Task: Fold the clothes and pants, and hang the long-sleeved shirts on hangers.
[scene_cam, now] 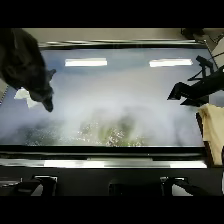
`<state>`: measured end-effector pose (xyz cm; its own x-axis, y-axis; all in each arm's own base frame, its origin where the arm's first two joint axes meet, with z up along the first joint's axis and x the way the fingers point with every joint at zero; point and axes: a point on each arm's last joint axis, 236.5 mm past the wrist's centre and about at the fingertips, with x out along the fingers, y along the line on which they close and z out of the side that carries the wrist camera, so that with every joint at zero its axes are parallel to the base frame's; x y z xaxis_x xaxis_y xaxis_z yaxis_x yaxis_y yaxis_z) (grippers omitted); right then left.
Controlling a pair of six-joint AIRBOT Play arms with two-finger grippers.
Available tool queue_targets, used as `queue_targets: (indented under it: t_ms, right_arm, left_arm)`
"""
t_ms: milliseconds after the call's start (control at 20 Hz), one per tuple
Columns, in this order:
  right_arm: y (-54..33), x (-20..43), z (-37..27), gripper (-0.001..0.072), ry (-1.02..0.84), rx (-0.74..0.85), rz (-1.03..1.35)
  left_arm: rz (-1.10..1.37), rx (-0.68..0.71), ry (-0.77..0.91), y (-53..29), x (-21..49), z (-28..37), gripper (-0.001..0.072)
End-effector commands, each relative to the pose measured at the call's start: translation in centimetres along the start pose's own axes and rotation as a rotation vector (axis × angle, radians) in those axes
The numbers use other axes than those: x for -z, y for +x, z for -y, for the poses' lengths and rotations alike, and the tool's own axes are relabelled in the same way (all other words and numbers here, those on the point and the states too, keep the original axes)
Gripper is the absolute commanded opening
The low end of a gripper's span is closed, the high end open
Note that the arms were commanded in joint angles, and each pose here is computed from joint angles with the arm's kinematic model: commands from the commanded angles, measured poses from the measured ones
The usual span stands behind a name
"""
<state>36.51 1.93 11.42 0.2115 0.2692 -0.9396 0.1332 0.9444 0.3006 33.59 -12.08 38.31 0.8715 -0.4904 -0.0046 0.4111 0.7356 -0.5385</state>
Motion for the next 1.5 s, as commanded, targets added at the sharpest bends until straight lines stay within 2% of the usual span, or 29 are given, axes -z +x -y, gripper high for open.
queue_targets:
  t_ms: [0,100,250,400,500,550,600,650,700,800,950,1050,1200,1450]
  right_arm:
    - [-1.0,0.2,-0.3,0.067,-0.01,-0.002,0.025]
    - [-1.5,0.6,-0.5,0.067,-0.015,-0.002,0.026]
    - [-2.5,1.2,-0.4,0.067,-0.022,0.011,0.036]
    - [-3.0,1.3,-0.3,0.067,-0.024,0.022,0.051]
    - [-3.0,1.3,-0.1,0.067,-0.023,0.031,0.054]
    - [-3.0,1.1,0.1,0.067,-0.023,0.038,0.063]
    - [-3.0,0.9,0.3,0.067,-0.022,0.047,0.07]
    - [-3.0,0.8,0.4,0.067,-0.021,0.05,0.07]
    - [-2.8,0.8,0.4,0.067,-0.019,0.05,0.064]
    - [-1.9,1.5,0.4,0.0672,-0.013,0.04,0.015]
    - [1.8,4.4,1.7,0.0679,-0.002,0.044,-0.121]
    - [5.2,7.7,3.0,0.068,0.012,0.048,-0.245]
    - [9.5,12.4,4.6,0.0679,0.047,0.051,-0.388]
    - [12.7,15.3,5.8,0.0679,0.084,0.056,-0.439]
  left_arm:
    - [-0.113,0.268,-0.083,-1.0,6.8,9.0,0.0024]
    - [-0.307,0.285,-0.137,1.7,15.5,9.2,0.0024]
    - [-0.679,0.173,-0.249,4.8,32.1,7.3,0.0024]
    - [-1.015,0.08,-0.248,4.1,47.7,6.9,0.0025]
    - [-1.177,0.046,-0.29,2.6,54.9,8.3,0.0027]
    - [-1.24,0.053,-0.324,2.1,56.6,9.6,0.018]
    - [-1.296,0.086,-0.338,1.9,57.2,11.0,0.0655]
    - [-1.323,0.146,-0.307,2.4,56.2,11.9,0.0711]
    - [-1.317,0.235,-0.233,3.6,53.8,12.1,0.0711]
    - [-1.259,0.244,-0.151,7.3,47.2,8.6,0.071]
    - [-1.134,0.097,-0.161,11.0,36.7,-1.3,0.071]
    - [-1.094,-0.078,-0.22,10.6,32.5,-10.0,0.071]
    - [-1.048,-0.307,-0.342,8.1,30.8,-20.4,0.071]
    - [-0.971,-0.49,-0.497,5.8,32.8,-29.1,0.071]
